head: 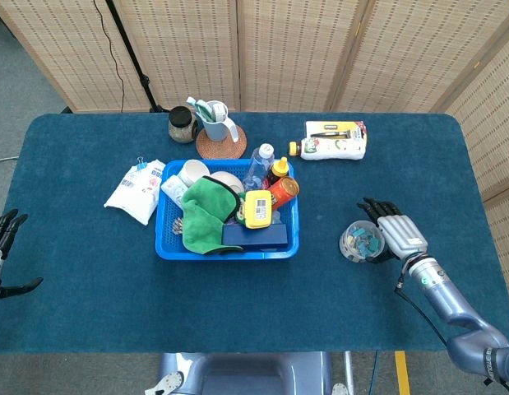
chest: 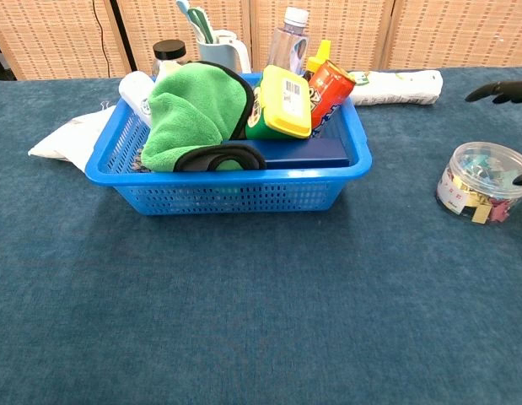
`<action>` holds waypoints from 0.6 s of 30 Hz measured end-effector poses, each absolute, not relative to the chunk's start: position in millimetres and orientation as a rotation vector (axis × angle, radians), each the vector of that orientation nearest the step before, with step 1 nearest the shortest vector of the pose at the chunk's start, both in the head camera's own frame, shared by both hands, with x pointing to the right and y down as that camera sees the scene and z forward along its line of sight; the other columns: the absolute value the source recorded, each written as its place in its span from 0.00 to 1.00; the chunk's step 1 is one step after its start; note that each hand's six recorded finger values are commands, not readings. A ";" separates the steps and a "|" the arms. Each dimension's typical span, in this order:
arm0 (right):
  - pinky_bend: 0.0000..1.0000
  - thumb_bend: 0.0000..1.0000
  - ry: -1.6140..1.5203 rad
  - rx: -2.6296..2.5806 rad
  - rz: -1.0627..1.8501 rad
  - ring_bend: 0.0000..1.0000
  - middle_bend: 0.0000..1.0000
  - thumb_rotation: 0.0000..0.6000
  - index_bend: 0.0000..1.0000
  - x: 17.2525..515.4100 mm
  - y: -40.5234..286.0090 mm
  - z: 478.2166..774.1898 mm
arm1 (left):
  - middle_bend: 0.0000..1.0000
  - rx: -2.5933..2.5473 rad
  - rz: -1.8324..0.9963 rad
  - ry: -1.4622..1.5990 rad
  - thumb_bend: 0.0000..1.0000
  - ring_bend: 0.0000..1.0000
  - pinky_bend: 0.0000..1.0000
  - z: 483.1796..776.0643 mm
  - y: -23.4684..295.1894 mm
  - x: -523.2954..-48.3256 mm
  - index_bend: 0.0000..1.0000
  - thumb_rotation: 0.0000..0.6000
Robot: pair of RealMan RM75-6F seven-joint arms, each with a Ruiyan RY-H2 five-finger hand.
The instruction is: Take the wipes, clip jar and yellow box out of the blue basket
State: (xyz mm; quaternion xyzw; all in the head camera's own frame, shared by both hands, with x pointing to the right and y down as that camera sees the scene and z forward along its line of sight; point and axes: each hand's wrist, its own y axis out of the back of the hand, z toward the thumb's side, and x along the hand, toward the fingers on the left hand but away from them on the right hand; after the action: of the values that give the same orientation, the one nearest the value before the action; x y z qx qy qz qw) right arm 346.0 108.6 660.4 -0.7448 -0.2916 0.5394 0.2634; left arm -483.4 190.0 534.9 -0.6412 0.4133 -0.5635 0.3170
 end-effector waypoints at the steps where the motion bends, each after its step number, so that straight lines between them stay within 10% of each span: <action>1: 0.00 0.00 -0.799 -2.005 1.450 0.00 0.00 1.00 0.00 346.5 107.0 656.4 | 0.00 -1.690 -1.484 1.086 0.07 0.00 0.00 535.2 190.0 -483.2 0.00 1.00; 18: 0.00 0.00 -0.964 -2.082 1.120 0.00 0.00 1.00 0.00 282.2 67.6 598.0 | 0.00 -1.691 -1.470 1.084 0.07 0.00 0.00 534.3 189.3 -481.9 0.00 1.00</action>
State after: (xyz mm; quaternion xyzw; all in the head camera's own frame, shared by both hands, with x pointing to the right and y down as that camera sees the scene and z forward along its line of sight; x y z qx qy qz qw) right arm 282.2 67.6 598.0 -0.7804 -0.3614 0.4198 0.2903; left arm -481.9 189.3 534.3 -0.6434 0.4126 -0.5596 0.3205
